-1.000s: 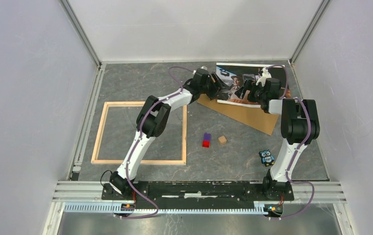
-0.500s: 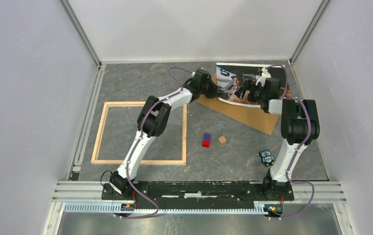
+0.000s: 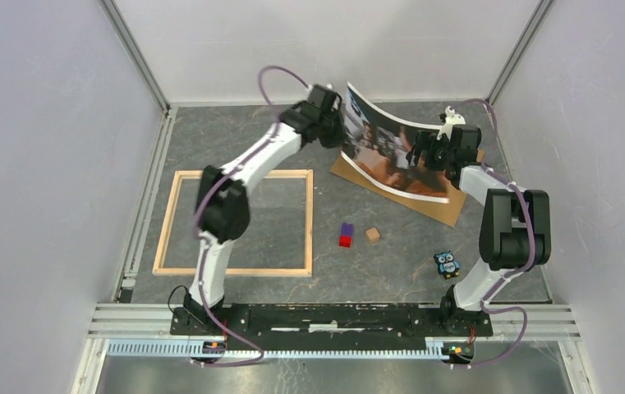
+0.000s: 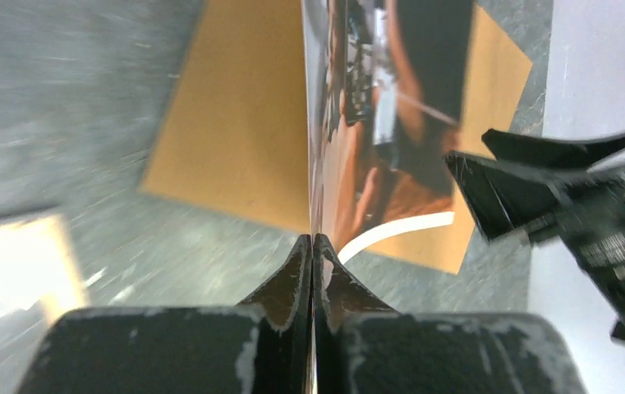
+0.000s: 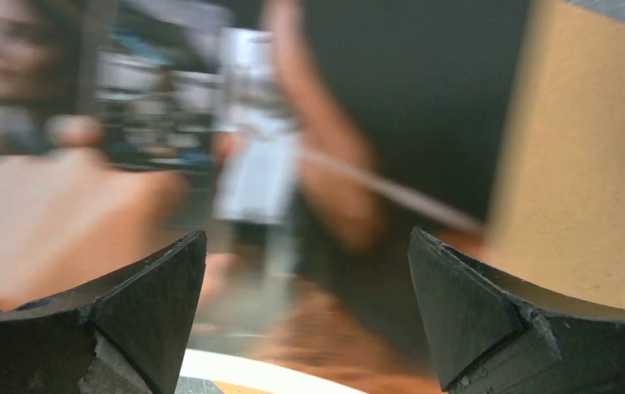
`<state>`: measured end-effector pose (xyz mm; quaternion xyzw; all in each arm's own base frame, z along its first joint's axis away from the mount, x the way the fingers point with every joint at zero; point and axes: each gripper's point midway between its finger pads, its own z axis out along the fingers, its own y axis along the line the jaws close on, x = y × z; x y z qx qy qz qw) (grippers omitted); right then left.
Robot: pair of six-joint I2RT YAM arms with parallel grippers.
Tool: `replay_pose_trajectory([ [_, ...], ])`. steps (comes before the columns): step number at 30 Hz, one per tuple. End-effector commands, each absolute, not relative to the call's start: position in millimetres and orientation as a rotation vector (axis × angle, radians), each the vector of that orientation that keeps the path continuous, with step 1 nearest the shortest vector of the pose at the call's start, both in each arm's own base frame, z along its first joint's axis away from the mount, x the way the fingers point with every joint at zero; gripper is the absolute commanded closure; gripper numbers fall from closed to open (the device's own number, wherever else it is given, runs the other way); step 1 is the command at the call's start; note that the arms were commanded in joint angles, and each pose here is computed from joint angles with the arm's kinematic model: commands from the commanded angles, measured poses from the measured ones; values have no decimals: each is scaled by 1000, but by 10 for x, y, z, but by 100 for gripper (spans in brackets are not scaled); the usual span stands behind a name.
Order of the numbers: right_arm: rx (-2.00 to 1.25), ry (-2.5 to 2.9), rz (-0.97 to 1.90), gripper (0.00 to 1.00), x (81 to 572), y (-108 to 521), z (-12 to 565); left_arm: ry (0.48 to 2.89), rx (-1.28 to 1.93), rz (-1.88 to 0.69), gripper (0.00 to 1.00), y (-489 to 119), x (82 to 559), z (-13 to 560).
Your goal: Put the photo into the frame
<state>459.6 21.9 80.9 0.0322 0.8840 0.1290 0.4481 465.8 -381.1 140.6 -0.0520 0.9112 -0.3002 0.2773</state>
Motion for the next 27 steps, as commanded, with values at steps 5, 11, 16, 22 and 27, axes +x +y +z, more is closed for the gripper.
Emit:
replay_pose_trajectory([
  [5, 35, 2172, 274, 2, 4541, 174, 890, 2172, -51, -61, 98, -1538, 3694, 3437],
  [11, -6, 2170, 347, 2, 4574, 285, 844, 2002, -252, 361, 98, -167, 2710, 4018],
  [16, -12, 2149, 450, 2, 4586, 425, 819, 1916, -383, 529, 98, 395, 2139, 4279],
  [22, -13, 2140, 498, 2, 4597, 488, 807, 2016, -358, 613, 98, 370, 2067, 4057],
  [27, -15, 2133, 524, 2, 4605, 522, 799, 2150, -175, 641, 98, -232, 2281, 3362],
])
